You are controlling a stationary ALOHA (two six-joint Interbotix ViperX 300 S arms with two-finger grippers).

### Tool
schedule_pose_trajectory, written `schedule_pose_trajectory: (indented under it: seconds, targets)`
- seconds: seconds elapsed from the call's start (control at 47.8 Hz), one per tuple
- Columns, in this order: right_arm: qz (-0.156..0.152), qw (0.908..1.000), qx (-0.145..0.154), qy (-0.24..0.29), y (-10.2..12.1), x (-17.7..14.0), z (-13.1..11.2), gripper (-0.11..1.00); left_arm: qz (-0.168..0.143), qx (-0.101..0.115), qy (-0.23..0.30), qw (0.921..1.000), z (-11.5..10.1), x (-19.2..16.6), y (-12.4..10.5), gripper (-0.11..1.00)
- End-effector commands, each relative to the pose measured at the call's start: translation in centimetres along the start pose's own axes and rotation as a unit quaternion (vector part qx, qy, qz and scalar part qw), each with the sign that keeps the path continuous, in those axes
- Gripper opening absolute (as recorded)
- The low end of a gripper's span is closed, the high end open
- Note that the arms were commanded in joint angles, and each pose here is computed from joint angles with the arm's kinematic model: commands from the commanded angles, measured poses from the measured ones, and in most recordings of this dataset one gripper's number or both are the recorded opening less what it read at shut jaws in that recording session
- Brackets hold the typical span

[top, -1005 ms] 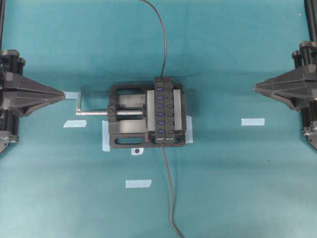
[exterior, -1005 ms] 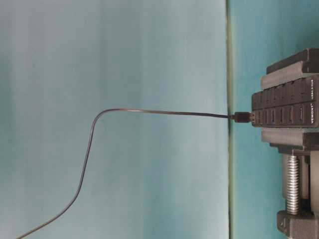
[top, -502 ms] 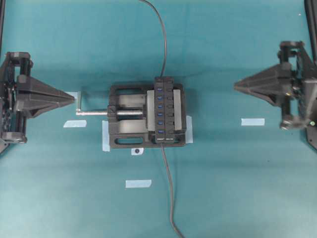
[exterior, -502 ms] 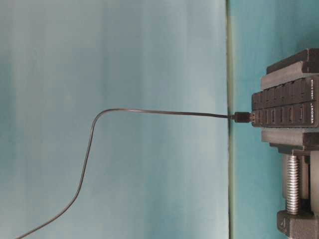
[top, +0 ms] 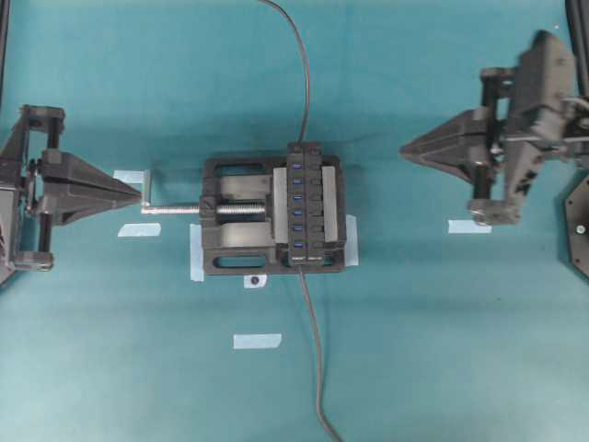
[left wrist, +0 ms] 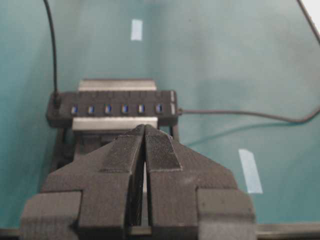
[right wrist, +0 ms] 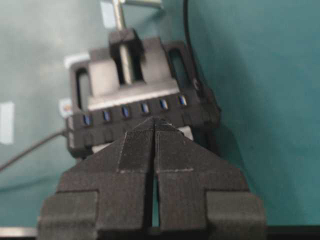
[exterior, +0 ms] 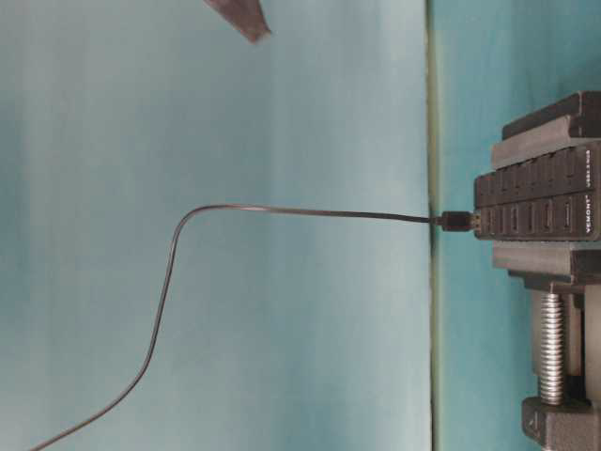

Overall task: Insert the USB into the center port of the fixed hub
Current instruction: 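Move the right gripper over the hub toward the black USB cable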

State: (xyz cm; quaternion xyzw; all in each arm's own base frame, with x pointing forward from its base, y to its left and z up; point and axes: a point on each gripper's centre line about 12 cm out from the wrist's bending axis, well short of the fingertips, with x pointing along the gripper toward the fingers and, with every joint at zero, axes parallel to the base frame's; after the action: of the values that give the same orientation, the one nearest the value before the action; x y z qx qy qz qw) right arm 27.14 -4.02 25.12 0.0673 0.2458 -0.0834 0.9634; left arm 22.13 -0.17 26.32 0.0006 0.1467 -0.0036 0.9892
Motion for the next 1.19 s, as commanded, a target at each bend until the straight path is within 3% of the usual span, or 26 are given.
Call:
schedule_pose_trajectory:
  seconds: [0.0, 0.795, 1.172]
  targets:
    - [-0.008, 0.9999, -0.001, 0.005, -0.3, 0.6, 1.5, -0.02, -0.001, -0.001, -0.012, 0.9999, 1.1, 0.2, 0.0, 0.00]
    - [-0.038, 0.9920, -0.059, 0.105, -1.7, 7.7, 1.3, -0.02, -0.002, 0.000, -0.004, 1.0000, 0.7, 0.3, -0.1, 0.00]
    - [-0.053, 0.9817, -0.083, 0.162, -2.2, 10.3, 1.7, -0.02, -0.002, 0.000, -0.001, 1.0000, 0.6, 0.4, -0.1, 0.00]
